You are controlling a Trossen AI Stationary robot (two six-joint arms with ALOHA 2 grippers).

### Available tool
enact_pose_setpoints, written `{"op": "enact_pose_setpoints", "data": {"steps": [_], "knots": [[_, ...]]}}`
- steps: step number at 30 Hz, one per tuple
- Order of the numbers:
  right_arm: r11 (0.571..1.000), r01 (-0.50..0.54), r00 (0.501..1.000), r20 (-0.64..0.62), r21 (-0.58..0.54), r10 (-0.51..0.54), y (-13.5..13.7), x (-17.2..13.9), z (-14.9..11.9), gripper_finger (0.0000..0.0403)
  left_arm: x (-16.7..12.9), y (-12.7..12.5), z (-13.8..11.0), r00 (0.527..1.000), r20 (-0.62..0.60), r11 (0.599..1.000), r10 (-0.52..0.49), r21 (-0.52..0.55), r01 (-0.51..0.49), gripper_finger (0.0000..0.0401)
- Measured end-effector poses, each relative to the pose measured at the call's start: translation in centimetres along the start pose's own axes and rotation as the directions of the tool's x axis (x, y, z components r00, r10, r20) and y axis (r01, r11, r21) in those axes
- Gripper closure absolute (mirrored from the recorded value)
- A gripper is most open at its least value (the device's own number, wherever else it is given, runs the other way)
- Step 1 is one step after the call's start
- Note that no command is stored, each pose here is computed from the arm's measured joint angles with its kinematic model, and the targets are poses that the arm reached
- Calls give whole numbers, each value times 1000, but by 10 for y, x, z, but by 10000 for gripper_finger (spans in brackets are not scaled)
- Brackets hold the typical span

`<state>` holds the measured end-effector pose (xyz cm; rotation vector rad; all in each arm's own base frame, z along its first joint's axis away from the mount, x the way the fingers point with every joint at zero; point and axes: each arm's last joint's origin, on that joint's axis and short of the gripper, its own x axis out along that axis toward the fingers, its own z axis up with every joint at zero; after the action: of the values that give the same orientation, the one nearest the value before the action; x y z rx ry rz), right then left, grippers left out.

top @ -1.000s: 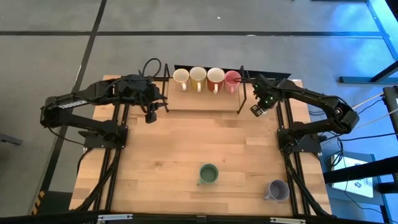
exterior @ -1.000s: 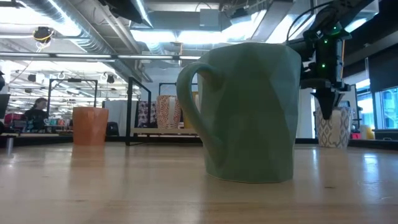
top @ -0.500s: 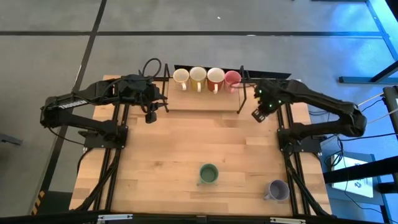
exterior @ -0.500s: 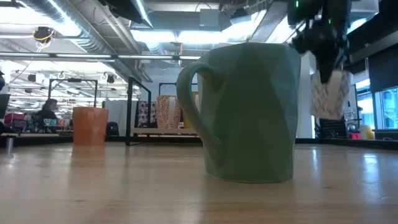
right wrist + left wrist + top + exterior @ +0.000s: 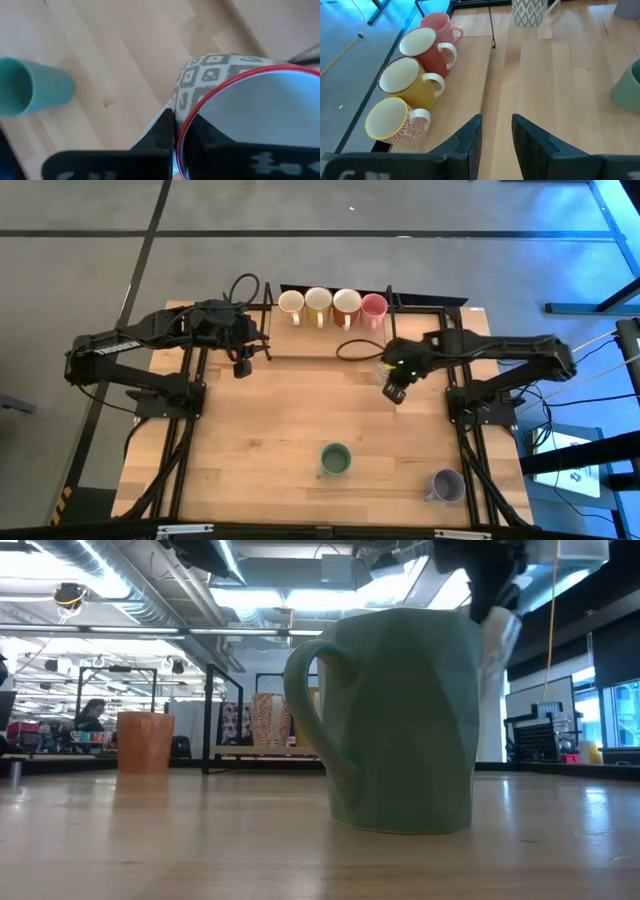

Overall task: Place coffee mugs
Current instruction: Put the gray patterned mug on the shelf

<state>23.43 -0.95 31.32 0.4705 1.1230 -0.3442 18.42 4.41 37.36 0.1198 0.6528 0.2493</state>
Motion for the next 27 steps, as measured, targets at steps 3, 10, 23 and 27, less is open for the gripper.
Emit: {"op": "enact_pose_setpoints", "data": {"steps": [3, 10, 23, 27], "knots": [[998, 33, 999, -4, -46, -33, 11, 4, 17, 398, 0, 0, 0, 1000, 0, 1000, 0, 3, 0, 301], [987, 116, 986, -106, -113, -128, 14, 19, 59, 397, 0, 0, 0, 1000, -5, 1000, -1, 3, 1, 301], [979, 198, 952, -226, -53, -205, -41, 67, 107, 397, 0, 0, -1, 1000, -9, 1000, -2, 3, 2, 301], [977, 200, 941, -263, -71, -212, -55, 79, 112, 396, 0, 0, -1, 1000, -9, 1000, -1, 2, 1, 301]]}}
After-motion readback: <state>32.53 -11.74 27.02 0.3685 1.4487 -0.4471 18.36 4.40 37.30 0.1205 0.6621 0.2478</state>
